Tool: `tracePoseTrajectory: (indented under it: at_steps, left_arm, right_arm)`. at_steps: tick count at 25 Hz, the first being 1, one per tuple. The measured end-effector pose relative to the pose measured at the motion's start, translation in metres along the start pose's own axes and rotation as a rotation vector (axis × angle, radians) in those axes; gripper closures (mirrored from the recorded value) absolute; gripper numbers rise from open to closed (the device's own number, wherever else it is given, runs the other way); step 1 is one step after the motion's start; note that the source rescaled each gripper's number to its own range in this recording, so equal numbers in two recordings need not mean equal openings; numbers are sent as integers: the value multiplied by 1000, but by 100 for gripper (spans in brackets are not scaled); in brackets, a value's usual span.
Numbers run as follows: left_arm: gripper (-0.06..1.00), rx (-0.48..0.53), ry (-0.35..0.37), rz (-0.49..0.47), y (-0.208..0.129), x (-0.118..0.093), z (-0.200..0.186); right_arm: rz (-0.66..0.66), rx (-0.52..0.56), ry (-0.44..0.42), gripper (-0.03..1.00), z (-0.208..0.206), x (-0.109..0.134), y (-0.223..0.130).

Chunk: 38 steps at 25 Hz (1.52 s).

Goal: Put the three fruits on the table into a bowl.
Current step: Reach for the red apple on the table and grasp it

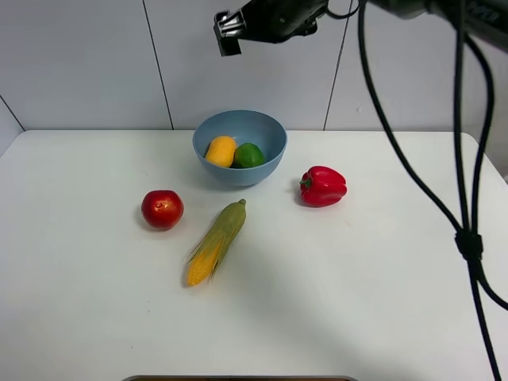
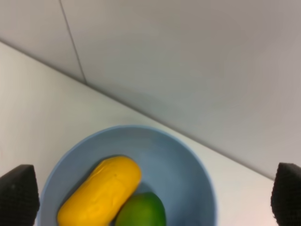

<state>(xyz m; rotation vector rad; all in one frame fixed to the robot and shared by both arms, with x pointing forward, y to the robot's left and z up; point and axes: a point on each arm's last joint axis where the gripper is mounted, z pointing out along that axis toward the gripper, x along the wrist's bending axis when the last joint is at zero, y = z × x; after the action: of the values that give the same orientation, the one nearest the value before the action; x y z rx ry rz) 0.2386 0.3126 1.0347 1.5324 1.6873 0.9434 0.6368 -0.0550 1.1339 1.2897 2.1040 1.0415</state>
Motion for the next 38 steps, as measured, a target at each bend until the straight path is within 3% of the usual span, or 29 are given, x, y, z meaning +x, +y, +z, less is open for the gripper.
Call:
tracePoseTrajectory:
  at_steps: [10, 20, 32, 38]
  left_arm:
    - [-5, 0, 0, 0, 0, 0, 0]
    - [-5, 0, 0, 0, 0, 0, 0]
    - [-5, 0, 0, 0, 0, 0, 0]
    - [-5, 0, 0, 0, 0, 0, 0]
  right_arm:
    - [-50, -73, -54, -3, -124, -12, 26]
    - [-62, -168, -148, -3, -247, -29, 23]
    - [-63, -411, -287, -3, -399, -53, -13]
    - [-41, -497, -428, -3, -462, -70, -45]
